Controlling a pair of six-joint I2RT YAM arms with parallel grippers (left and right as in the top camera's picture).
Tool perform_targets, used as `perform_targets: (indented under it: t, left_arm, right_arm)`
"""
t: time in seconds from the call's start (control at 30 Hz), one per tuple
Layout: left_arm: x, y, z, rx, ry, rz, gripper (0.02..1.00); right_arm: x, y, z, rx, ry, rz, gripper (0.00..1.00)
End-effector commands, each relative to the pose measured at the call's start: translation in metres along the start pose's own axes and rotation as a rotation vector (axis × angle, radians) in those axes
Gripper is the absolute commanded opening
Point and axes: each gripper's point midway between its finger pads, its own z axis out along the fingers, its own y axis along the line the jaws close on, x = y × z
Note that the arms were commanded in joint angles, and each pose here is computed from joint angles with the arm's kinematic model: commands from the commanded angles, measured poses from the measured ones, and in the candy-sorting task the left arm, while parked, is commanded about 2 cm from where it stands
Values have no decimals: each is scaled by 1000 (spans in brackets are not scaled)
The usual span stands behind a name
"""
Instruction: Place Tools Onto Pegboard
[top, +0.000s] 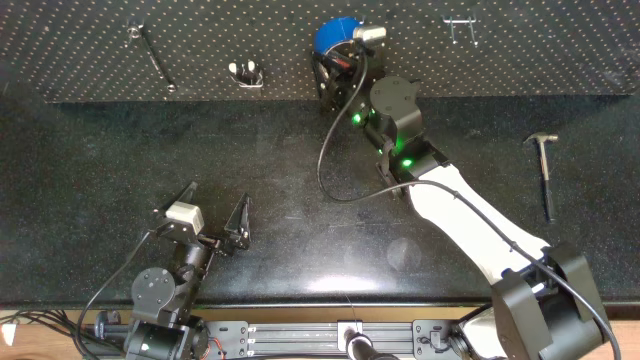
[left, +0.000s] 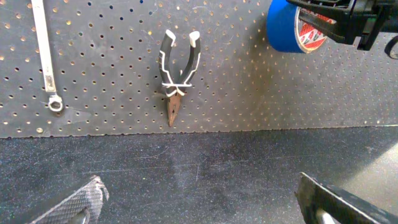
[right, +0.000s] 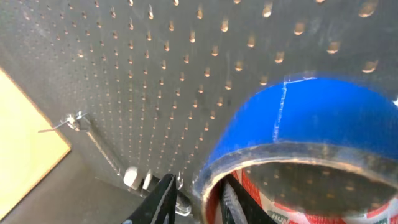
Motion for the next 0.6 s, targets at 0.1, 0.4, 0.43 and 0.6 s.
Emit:
perform_targets:
  t: [0.1, 0.4, 0.43, 0.6]
  left_arm:
    - [1, -3, 0, 18, 2, -8, 993]
    - [1, -3, 0, 18, 2, -8, 993]
    - [1, -3, 0, 18, 2, -8, 993]
    - [1, -3, 0, 18, 2, -8, 993]
  right_arm:
    - [-15, 22, -74, -47, 195, 84, 266]
    - [54, -194, -305, 912, 701, 170, 641]
    - [62, -230, -329, 989, 765, 201, 750]
    - [107, -294, -402, 962, 1272, -19, 945]
